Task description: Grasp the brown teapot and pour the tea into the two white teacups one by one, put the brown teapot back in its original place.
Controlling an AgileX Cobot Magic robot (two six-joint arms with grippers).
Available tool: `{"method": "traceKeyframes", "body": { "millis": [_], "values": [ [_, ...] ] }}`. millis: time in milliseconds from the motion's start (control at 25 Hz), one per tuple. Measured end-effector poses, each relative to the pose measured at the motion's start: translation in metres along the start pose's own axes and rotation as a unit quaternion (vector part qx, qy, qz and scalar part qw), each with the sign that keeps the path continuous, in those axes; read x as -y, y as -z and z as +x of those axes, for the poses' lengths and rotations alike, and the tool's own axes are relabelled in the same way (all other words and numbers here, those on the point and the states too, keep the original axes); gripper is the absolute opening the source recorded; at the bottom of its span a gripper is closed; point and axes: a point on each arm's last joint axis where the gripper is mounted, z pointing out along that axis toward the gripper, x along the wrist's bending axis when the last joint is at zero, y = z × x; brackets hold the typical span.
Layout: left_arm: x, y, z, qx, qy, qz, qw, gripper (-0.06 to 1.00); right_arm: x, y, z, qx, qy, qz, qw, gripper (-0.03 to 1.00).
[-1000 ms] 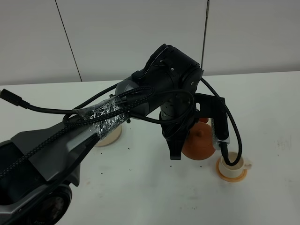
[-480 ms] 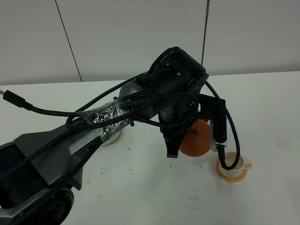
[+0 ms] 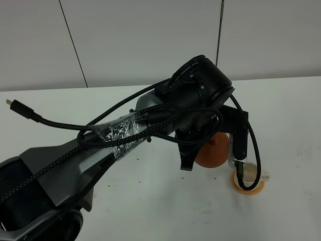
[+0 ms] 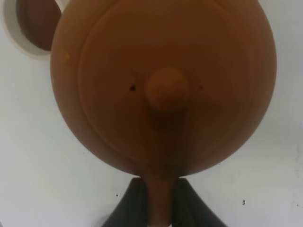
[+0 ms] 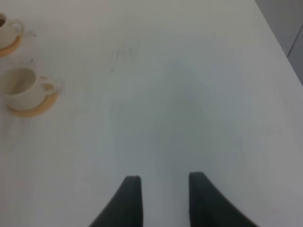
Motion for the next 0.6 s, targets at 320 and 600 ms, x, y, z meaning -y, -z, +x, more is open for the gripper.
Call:
{"method": "traceKeyframes", "body": {
  "millis": [320,600],
  "values": [
    [-0.0038,0.0031,-0.0008,-0.018,-0.014,0.011,1.0,0.17,0.0,0.0,0.0,0.0,0.0,0.0,1.0,0.24],
    [-0.0061,0.0036,0.0002,-0.028,-0.016,0.003,0.999,0.17,0.0,0.0,0.0,0.0,0.0,0.0,1.0,0.24]
  ]
}}
